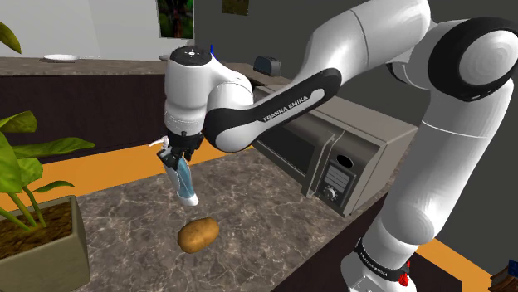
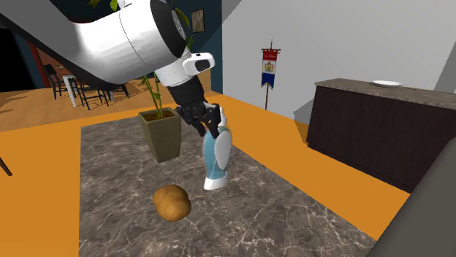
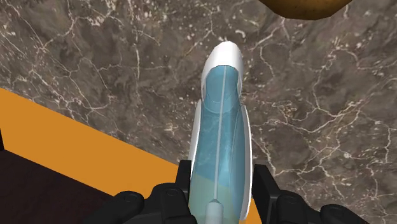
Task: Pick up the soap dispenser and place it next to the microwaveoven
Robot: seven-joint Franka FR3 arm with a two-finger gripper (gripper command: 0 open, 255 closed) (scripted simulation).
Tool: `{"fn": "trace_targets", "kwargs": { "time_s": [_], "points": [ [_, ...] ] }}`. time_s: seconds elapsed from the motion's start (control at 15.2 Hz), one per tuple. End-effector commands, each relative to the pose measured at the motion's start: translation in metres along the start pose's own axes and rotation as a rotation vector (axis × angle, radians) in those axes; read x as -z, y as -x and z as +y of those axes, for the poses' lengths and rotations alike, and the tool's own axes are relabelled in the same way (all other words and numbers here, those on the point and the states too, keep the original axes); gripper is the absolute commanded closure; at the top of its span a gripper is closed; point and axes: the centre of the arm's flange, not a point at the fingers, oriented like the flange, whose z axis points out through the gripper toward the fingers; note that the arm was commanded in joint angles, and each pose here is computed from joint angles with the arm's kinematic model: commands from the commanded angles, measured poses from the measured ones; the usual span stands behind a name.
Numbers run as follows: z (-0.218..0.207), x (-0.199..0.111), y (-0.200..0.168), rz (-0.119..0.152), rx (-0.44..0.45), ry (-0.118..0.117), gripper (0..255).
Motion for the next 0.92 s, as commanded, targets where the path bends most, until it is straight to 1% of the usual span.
{"fn": "trace_targets", "kwargs": {
  "time_s": [0.0, 0.86],
  "points": [
    [0.002, 0.010, -0.003, 0.000, 0.000, 0.000, 255],
    [0.013, 0.074, -0.027, 0.000, 0.000, 0.000, 255]
  ]
}}
